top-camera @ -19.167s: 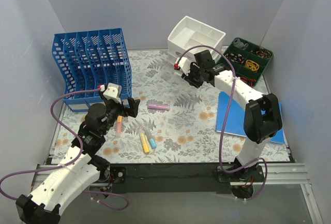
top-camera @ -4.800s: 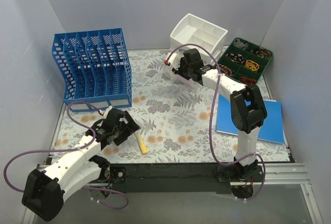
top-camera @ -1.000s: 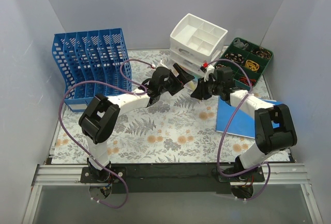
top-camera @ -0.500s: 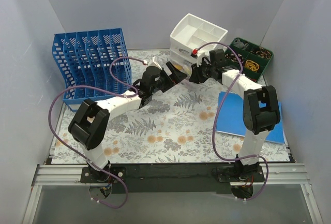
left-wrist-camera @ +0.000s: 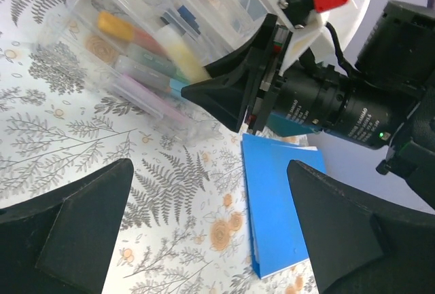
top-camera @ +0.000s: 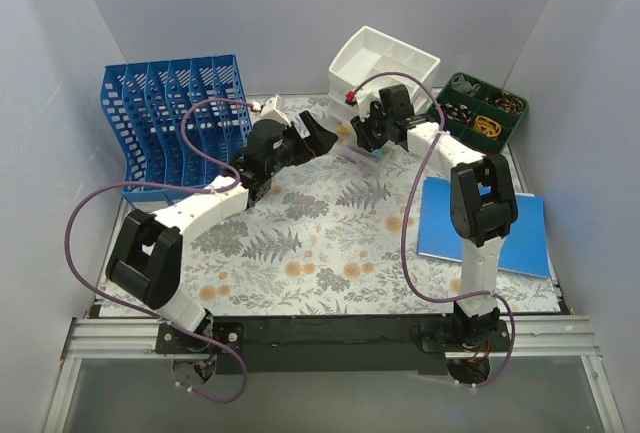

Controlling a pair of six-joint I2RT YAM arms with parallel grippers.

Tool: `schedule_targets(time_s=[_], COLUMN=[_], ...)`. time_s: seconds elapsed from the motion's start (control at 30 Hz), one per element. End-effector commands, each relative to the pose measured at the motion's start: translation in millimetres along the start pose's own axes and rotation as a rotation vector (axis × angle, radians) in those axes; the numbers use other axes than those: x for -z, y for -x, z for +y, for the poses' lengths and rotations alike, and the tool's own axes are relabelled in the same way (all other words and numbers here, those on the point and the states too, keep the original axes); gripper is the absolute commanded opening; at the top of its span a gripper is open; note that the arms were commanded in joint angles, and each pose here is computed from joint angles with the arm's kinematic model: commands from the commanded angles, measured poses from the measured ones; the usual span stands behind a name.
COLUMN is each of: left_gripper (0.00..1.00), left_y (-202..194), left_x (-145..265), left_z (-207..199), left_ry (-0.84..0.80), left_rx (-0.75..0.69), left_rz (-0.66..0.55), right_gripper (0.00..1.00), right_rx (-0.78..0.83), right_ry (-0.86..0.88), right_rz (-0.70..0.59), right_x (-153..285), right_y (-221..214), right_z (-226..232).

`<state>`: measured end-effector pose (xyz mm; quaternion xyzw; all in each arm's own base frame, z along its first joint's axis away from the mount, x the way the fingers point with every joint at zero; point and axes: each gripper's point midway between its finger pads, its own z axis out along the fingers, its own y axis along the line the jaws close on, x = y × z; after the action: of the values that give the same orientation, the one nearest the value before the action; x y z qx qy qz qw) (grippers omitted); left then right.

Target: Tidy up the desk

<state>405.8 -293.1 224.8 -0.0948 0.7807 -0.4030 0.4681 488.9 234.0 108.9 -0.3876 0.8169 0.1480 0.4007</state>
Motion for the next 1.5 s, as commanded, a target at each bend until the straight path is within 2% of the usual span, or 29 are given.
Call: schedule_targets(time_s=[0.0,0.17,0.3,0.43,0.53,0.57,0.6,0.67,0.83,1.0,1.17,1.47], left_gripper=[0.98,0.98,0.98,0.98,0.98,0.98,0.98,0.98,0.98,0.98,0.98,0.98], left_y=[15.9,6.1,5.3,12.5,19.9,20.4,21.4,25.5,30.8,39.9,45.6,46.9], left_x=[27.2,52.2,72.8,94.6,107.1,110.4,113.1,120.3,129.9,137.1,141.3,143.7], left_z=[-8.0,-23.4,-23.9,-21.6,-17.5,-15.4,-14.3,-10.6,-5.8,-5.6,-6.3,-6.3], left_ry=[-0.029,-0.174,-0.207,-0.193,-0.168,-0.159,-0.154,-0.137,-0.111,-0.089,-0.077,-0.074], left_rx=[-0.168,-0.396,-0.506,-0.598,-0.652,-0.663,-0.671,-0.694,-0.731,-0.752,-0.759,-0.760], left_rz=[-0.016,0.026,0.012,-0.024,-0.061,-0.071,-0.079,-0.107,-0.147,-0.188,-0.209,-0.218], right_gripper=[0.40,0.54,0.54,0.51,0.40,0.32,0.14,0.01,0.01,0.01,0.01,0.01], right_rx=[0.044,0.062,0.100,0.226,0.327,0.348,0.378,0.385,0.385,0.354,0.290,0.251], right_ry=[-0.088,-0.097,-0.038,0.170,0.299,0.344,0.370,0.368,0.372,0.217,-0.053,-0.316], right_rz=[-0.008,-0.031,-0.054,-0.112,-0.150,-0.168,-0.157,-0.134,-0.030,0.077,0.177,0.188], right_x=[1.9,9.7,18.7,33.3,37.2,37.6,36.5,29.1,5.5,-22.3,-39.9,-50.5], right_y=[18.1,31.9,40.3,47.7,46.1,46.6,41.2,39.0,20.2,14.6,9.3,8.1], right_z=[-17.4,-16.3,-5.2,37.1,65.8,74.7,79.5,82.3,85.2,54.6,4.9,-33.9])
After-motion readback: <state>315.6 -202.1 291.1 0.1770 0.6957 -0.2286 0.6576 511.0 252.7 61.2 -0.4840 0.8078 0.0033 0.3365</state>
